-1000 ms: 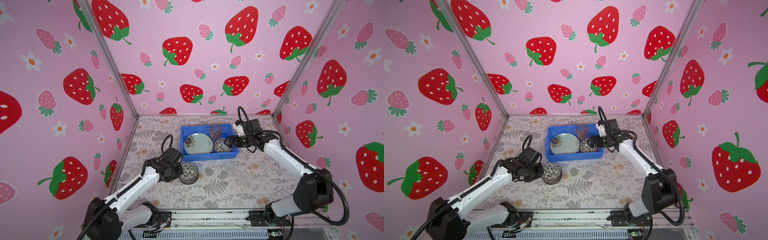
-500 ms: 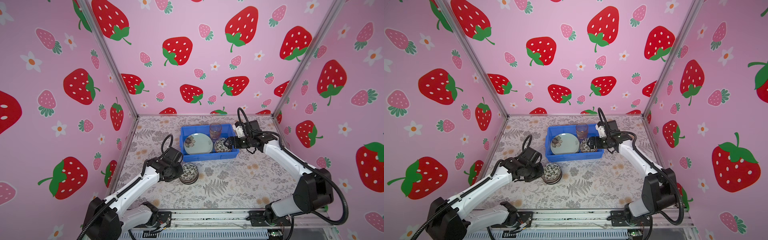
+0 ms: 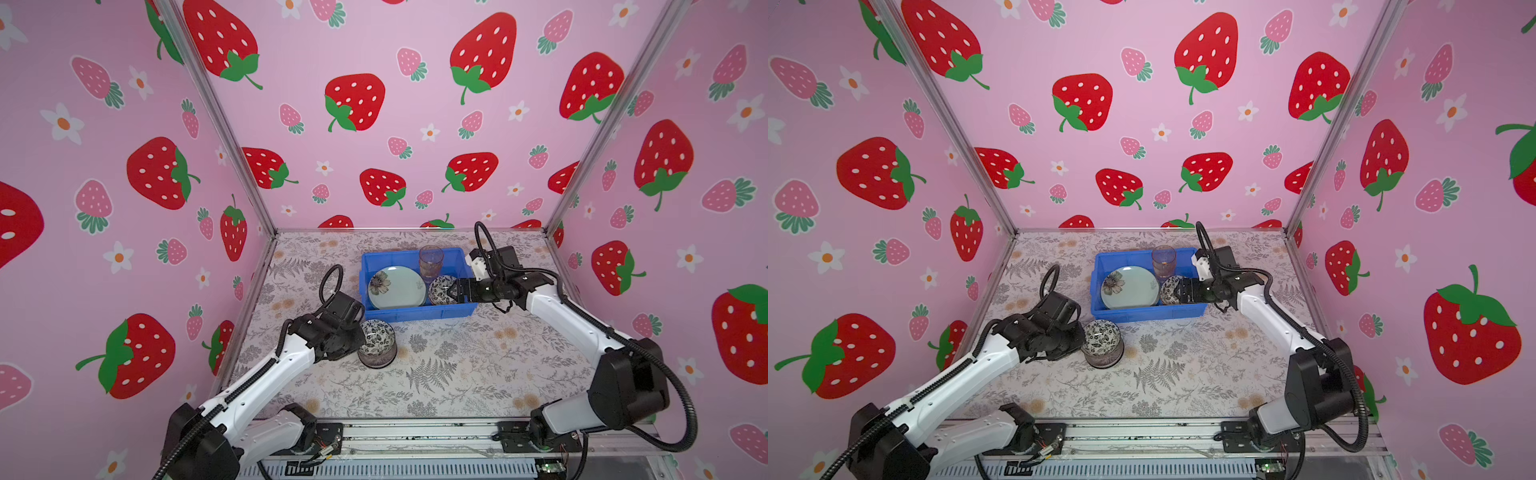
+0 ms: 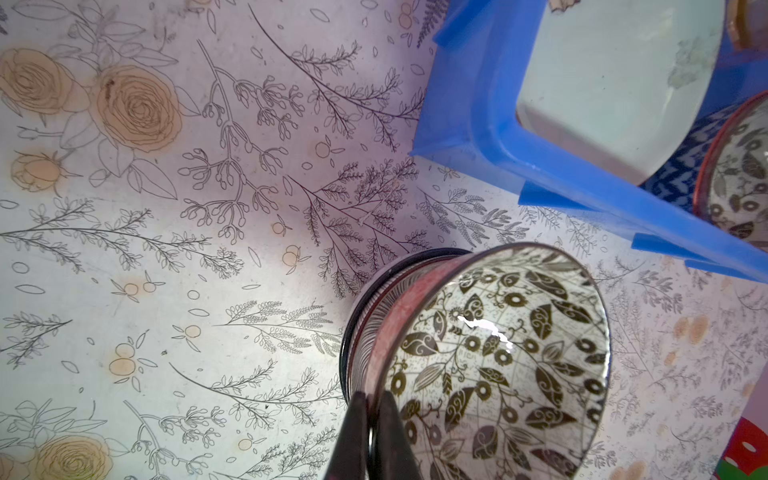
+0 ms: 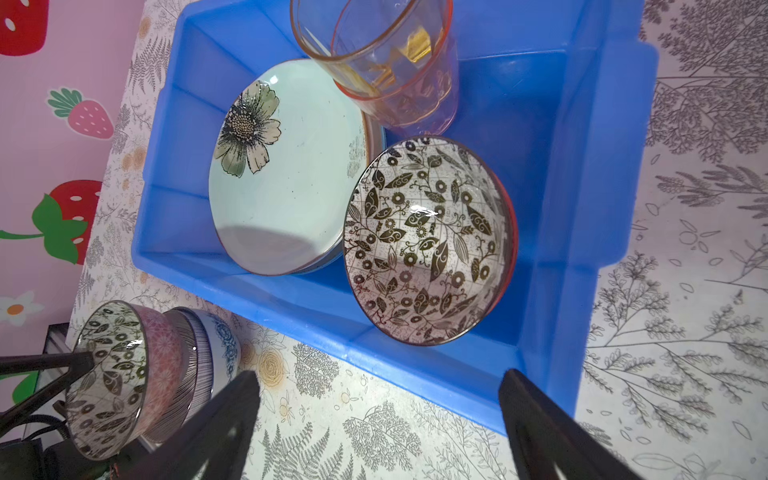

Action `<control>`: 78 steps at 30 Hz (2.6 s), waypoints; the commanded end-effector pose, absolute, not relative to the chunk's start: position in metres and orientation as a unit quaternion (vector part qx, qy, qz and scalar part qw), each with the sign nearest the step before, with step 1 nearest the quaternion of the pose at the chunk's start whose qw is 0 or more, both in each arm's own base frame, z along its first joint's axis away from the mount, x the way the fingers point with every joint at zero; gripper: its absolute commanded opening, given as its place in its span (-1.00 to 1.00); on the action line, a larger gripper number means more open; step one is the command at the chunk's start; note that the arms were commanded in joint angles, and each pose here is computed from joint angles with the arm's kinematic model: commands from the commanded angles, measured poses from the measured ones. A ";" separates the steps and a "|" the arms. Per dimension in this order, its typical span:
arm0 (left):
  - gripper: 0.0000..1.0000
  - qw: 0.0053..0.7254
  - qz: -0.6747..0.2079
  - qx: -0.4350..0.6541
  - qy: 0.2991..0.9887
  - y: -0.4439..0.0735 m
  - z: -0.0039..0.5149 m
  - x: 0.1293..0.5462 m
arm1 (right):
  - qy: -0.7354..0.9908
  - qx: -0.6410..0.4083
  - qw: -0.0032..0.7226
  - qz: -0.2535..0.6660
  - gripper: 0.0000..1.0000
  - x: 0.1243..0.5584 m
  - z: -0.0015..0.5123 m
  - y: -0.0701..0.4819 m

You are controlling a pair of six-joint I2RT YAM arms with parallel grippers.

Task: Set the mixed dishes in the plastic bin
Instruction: 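Close the left gripper on the rim of the next leaf-patterned bowl, then move the right gripper to the stack and close it on the opposite rim, then lift the bowl and carry it toward the bin with right gripper while left releases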

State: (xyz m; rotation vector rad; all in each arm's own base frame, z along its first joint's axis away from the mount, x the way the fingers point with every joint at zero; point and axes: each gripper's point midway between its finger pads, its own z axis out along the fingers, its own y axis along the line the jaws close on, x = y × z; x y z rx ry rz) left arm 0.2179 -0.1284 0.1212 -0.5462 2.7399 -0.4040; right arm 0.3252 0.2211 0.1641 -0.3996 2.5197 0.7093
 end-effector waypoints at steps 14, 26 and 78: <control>-1.00 0.196 -0.162 -0.163 0.953 -0.135 0.160 0.228 | 0.917 -0.215 0.237 0.240 0.76 0.299 0.179 0.260; -1.00 0.226 -0.181 -0.145 0.946 -0.150 0.187 0.244 | 0.894 -0.291 0.216 0.265 0.74 0.256 0.197 0.332; -0.34 0.242 -0.182 -0.089 0.949 -0.204 0.205 0.281 | 0.908 -0.304 0.205 0.205 -1.00 0.266 0.178 0.351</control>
